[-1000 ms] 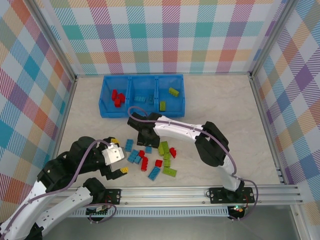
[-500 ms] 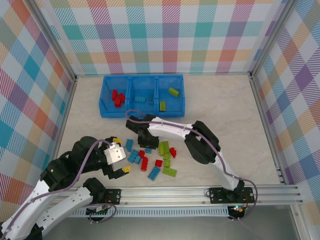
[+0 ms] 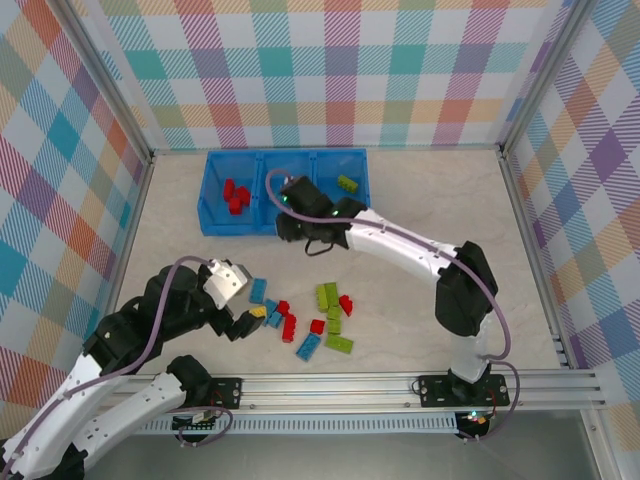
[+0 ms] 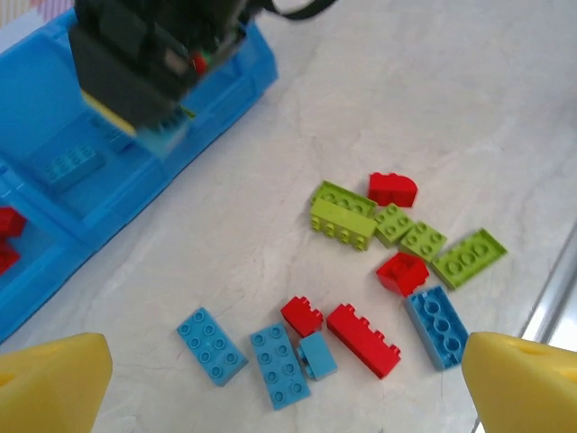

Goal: Sort the legos into containers by color

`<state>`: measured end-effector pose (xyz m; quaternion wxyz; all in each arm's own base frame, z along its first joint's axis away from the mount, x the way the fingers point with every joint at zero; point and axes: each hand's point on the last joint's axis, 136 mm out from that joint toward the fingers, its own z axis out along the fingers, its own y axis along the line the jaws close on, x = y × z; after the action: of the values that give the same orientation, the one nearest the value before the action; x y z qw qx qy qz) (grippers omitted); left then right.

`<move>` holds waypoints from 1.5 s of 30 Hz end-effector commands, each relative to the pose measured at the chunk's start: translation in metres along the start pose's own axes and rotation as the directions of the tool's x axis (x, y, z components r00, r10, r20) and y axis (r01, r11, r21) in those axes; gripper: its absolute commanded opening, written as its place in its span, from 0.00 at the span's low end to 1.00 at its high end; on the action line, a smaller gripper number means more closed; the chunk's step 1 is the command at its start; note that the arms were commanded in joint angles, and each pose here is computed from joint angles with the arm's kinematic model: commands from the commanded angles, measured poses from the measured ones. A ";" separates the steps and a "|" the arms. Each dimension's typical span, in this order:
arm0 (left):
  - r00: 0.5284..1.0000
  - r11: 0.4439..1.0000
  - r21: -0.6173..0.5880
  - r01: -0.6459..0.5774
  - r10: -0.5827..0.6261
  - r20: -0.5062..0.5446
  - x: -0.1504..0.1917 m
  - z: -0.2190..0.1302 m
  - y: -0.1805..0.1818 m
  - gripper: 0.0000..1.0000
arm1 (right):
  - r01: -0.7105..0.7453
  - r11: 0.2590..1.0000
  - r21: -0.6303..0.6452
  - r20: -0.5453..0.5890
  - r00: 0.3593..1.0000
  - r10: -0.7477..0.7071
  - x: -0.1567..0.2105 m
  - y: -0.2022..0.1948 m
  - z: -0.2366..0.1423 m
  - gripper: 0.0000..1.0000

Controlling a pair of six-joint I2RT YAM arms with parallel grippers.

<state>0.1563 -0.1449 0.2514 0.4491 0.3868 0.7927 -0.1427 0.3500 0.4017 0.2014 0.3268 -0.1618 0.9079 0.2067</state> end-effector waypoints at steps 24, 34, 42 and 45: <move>0.958 0.942 -0.174 0.286 -0.286 0.025 -0.021 -0.006 0.034 1.00 | 0.262 0.962 0.080 0.003 0.965 -0.263 -0.107 -0.053 0.048 0.47; 0.949 0.937 -0.159 0.311 -0.314 0.005 -0.018 0.010 0.031 1.00 | 0.333 0.942 0.046 0.034 0.942 -0.335 -0.056 -0.063 -0.058 0.58; 0.945 0.937 -0.153 0.315 -0.324 -0.041 -0.016 0.033 0.029 1.00 | 0.055 0.996 -0.068 -0.209 0.976 -0.068 0.067 -0.051 -0.105 0.58; 0.960 0.956 -0.131 0.262 -0.273 -0.070 -0.010 0.038 0.025 1.00 | 0.017 1.000 -0.022 -0.307 0.952 -0.023 0.104 -0.038 -0.096 0.58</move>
<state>0.2020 -0.1505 0.2444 0.4107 0.2297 0.8723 -0.1326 0.2689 0.3001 0.2331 0.2677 -0.2462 0.9106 0.1963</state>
